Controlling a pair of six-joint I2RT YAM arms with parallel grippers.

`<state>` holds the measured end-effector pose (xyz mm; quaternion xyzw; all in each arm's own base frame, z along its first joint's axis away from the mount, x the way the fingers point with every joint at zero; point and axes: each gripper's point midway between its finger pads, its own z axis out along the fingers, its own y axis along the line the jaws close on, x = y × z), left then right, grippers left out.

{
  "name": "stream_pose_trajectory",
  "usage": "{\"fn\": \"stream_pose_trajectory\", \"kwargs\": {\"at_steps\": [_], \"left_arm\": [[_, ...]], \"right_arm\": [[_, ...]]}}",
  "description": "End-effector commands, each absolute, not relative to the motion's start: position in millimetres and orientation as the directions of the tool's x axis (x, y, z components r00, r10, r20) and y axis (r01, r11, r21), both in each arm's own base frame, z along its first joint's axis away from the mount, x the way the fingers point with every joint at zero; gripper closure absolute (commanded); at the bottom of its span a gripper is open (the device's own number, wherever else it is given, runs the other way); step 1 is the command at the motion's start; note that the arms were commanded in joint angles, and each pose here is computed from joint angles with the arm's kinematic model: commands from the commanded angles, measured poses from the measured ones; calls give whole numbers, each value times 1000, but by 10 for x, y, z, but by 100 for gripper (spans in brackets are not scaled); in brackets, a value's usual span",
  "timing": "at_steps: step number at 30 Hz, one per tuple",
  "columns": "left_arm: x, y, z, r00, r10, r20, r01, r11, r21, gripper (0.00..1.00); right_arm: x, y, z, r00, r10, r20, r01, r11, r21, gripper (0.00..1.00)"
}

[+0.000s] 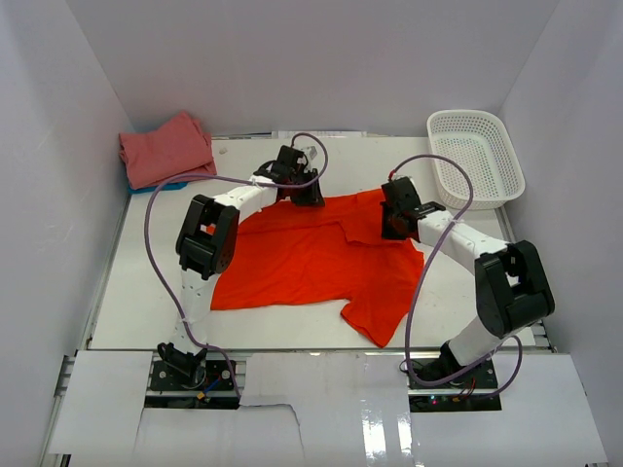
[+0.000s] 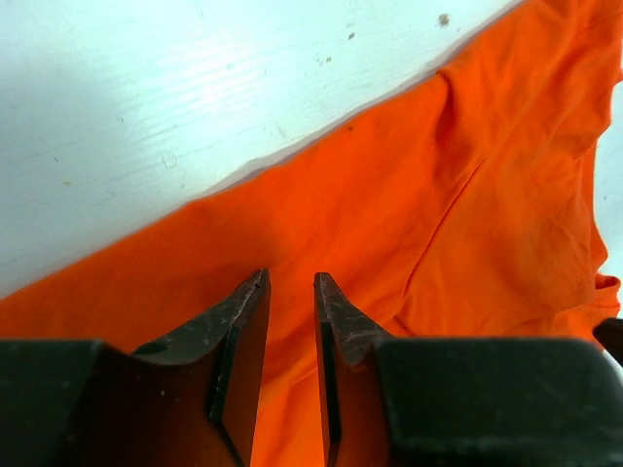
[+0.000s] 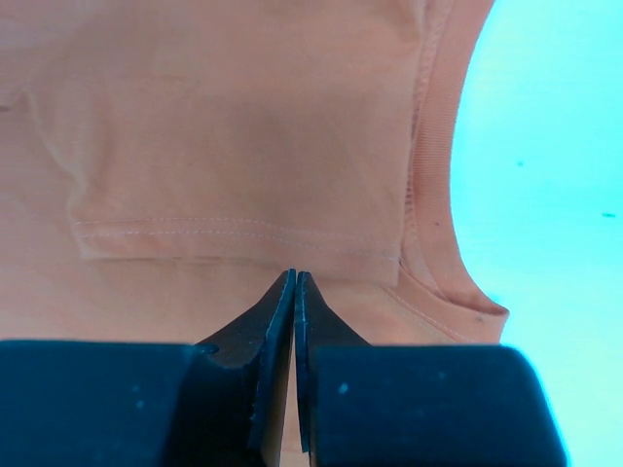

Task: Fold and stack the t-shirts
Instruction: Fold the flattened tshirt in 1/3 of the way

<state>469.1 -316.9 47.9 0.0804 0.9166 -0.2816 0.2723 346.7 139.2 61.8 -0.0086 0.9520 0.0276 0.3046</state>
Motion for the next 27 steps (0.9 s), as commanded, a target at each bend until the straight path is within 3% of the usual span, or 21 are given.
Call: {"fn": "stream_pose_trajectory", "kwargs": {"at_steps": [1, 3, 5, 6, 7, 10, 12, 13, 16, 17, 22, 27], "left_arm": [[4818, -3175, 1233, -756, -40, -653, 353, 816, -458, 64], [4823, -3079, 1662, -713, -72, -698, 365, 812, -456, 63], [4801, -2901, 1902, -686, -99, -721, 348, 825, -445, 63], [4717, -2789, 2231, -651, -123, -749, 354, 824, -443, 62], [4634, -2651, 2201, -657, -130, -743, 324, 840, -434, 61], [4300, -2262, 2639, -587, -162, -793, 325, 850, -414, 58], [4035, -1988, 2414, -598, -167, -784, 276, 875, -397, 57], [3805, -1750, 2371, -580, -197, -790, 216, 898, -383, 32], [3402, -1368, 2490, -485, -313, -817, 108, 905, -411, 2], [3273, -1246, 2256, -492, -323, -808, 65, 912, -405, 2], [2749, -1039, 2341, -417, -420, -806, 50, 875, -482, 2], [2421, -1023, 2026, -551, -452, -702, -45, 856, -515, 2]], "right_arm": [[3603, 1391, 1093, -750, 4, -662, -39, 998, 50, 91], [3569, 1390, 1290, -727, 7, -687, -53, 996, 67, 87], [3493, 1367, 1479, -696, 11, -718, -70, 994, 84, 70], [3429, 1361, 1521, -696, 13, -718, -79, 992, 95, 60], [3331, 1330, 1618, -678, 21, -735, -89, 990, 110, 44], [3112, 1344, 1732, -658, 33, -752, -136, 977, 162, 34], [2886, 1370, 1773, -642, 40, -765, -192, 958, 212, 31], [2736, 1355, 1763, -640, 45, -767, -210, 950, 231, 30], [2423, 1472, 1714, -668, 36, -743, -297, 903, 311, 27], [2316, 1477, 1587, -695, 25, -719, -302, 897, 322, 27], [1884, 1568, 1306, -747, -87, -659, -392, 859, 330, 26], [1751, 1629, 1386, -732, -164, -662, -433, 862, 265, 27]]}}
